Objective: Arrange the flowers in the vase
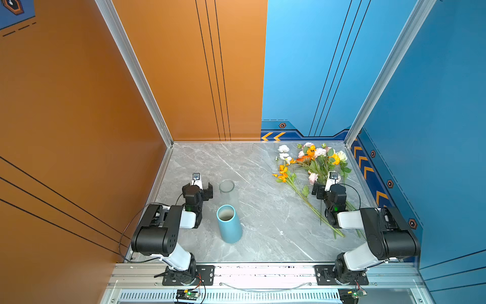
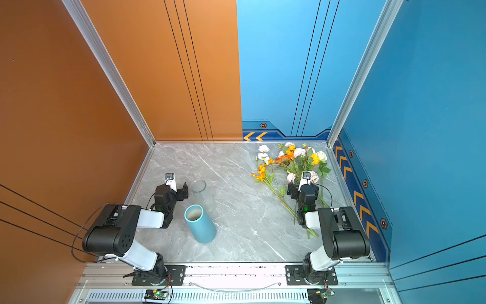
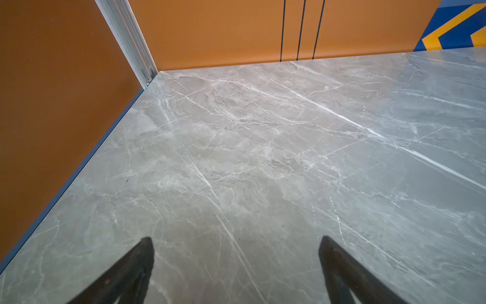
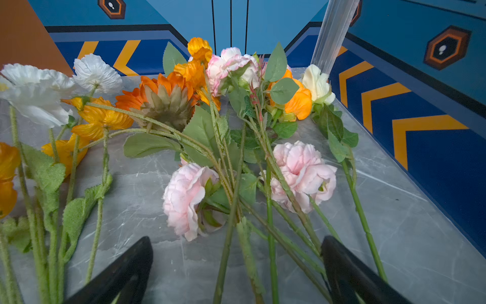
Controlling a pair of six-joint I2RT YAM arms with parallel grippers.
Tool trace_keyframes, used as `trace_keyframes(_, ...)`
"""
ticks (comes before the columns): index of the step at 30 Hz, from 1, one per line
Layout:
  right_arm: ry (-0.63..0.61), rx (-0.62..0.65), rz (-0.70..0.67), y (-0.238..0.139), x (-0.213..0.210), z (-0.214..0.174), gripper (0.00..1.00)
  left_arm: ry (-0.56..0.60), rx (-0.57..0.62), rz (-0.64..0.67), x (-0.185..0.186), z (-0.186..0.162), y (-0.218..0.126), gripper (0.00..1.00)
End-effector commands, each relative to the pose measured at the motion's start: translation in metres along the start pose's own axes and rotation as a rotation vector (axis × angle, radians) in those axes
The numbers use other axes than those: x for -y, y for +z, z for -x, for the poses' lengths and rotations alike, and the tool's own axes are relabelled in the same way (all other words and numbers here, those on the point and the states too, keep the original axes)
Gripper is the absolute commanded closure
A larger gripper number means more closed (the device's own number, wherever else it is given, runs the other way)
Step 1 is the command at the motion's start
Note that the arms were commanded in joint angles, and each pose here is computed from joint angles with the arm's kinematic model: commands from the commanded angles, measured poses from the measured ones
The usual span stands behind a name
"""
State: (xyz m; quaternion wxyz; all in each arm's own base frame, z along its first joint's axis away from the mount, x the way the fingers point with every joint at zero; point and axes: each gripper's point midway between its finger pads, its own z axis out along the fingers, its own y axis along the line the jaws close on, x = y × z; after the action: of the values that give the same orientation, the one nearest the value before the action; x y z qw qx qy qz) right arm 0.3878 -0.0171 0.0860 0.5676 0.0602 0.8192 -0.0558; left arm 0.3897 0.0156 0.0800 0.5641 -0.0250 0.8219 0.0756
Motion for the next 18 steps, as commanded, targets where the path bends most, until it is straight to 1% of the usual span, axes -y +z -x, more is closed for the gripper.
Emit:
trace_keyframes(1, 0.016, 0.025, -0.017, 0.0017, 0.0027, 0.0083, 0.00, -0.021, 0.024, -0.018, 0.0017, 0.0119, 0.0016, 0.02)
trace_keyframes(18, 0.013, 0.026, -0.019, 0.0015, 0.0026, 0.0088, 0.00, -0.031, 0.023, -0.023, 0.0001, 0.0116, 0.0018, 0.02)
